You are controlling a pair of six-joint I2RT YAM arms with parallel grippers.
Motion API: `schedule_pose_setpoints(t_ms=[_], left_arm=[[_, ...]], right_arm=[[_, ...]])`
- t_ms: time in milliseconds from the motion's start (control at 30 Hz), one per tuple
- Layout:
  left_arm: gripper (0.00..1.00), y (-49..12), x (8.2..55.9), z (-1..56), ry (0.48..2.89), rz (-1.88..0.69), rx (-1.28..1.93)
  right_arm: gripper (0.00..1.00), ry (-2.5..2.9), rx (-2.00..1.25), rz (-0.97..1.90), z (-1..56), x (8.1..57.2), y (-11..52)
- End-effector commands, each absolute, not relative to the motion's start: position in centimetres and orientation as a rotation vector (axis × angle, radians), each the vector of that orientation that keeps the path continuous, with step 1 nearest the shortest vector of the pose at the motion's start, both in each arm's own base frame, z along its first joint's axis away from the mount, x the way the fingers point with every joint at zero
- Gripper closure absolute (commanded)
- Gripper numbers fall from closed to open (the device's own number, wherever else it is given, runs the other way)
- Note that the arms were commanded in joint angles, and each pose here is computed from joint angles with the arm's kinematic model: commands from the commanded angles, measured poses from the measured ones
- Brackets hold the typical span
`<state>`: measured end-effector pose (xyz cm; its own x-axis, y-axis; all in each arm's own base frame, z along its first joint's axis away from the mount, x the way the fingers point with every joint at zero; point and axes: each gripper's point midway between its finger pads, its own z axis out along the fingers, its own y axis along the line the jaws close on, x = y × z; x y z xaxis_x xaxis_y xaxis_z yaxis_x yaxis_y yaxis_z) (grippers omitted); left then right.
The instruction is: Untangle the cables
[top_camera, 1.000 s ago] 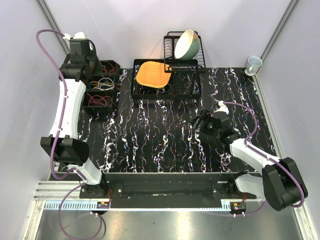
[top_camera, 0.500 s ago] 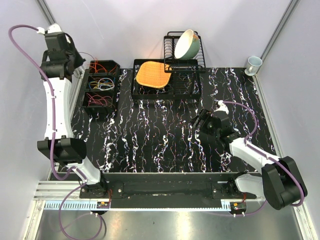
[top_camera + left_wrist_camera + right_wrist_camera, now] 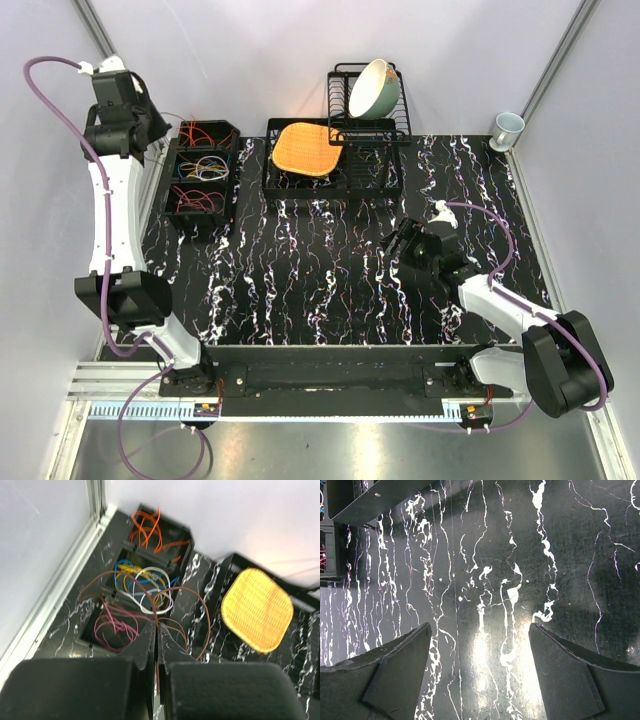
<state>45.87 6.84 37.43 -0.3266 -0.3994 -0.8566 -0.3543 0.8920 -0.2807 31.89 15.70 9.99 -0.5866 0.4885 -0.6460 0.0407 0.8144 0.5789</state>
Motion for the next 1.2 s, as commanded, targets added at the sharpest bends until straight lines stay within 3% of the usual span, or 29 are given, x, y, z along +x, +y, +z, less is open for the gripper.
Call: schedule_pose_setpoints(t_ms=[0,567,1167], left_arm=[[1.0,6.5,47.0,36.8,1.939,-0.085,-0.525],[1.0,8.0,46.3,27.0,2.075,0.027,-0.616],[1.0,12.7,48.4,26.4,2.061,0.319,-0.675]], right_arm=[[0.15,2.075,0.369,0.678,12.1,33.1,16.1],[0.15,2.078,0.37,0.675,12.0,33.1,16.1],[0.15,2.079,0.37,0.675,12.0,33.2,16.1]])
